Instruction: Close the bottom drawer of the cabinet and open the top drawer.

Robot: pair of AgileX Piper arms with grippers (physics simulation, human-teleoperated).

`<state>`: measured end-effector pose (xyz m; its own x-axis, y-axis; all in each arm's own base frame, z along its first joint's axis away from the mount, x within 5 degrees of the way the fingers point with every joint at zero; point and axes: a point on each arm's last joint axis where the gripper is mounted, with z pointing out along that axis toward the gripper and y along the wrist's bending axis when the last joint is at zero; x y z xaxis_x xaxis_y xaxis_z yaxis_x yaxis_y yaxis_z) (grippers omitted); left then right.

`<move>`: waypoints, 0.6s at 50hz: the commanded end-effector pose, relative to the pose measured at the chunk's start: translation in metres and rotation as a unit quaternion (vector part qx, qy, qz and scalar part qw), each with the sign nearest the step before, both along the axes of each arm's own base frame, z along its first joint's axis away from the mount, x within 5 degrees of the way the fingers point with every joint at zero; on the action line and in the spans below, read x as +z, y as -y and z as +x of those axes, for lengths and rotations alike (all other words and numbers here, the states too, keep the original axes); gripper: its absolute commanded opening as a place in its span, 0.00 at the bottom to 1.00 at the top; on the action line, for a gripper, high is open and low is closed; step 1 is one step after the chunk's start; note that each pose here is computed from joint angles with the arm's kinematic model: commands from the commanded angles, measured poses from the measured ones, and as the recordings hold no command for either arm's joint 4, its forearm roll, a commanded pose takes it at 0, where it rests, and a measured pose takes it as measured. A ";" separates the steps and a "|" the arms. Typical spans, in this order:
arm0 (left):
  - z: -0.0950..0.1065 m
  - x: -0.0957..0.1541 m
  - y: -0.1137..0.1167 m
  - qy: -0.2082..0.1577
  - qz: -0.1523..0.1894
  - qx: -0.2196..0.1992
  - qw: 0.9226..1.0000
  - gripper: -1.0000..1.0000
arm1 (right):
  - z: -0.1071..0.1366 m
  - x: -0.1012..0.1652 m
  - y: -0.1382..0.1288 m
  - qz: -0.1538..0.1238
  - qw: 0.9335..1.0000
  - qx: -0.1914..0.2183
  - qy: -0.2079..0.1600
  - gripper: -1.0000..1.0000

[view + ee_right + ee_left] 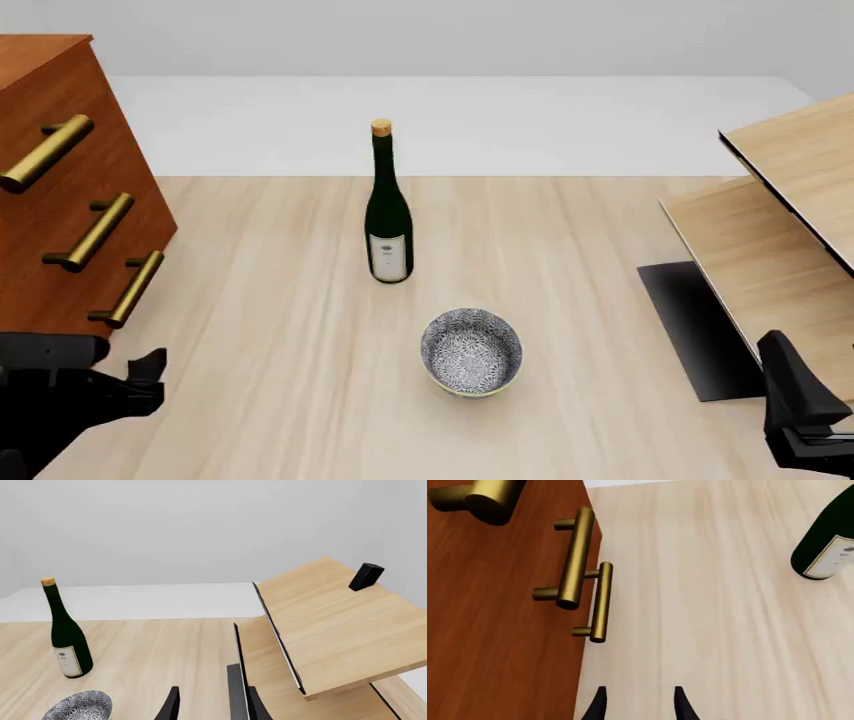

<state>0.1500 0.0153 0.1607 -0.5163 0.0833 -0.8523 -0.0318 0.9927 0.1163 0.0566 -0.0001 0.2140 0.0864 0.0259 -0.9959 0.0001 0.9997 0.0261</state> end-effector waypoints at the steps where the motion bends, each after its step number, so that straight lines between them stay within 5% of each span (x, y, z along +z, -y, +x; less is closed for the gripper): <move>1: -0.003 0.008 0.009 0.005 -0.009 -0.025 1.000 1.00 | 0.000 0.000 0.000 0.000 1.000 0.000 0.000 1.00; 30: -0.009 0.069 0.034 0.042 -0.036 -0.098 0.994 1.00 | 0.000 0.000 0.000 0.002 1.000 0.000 0.000 1.00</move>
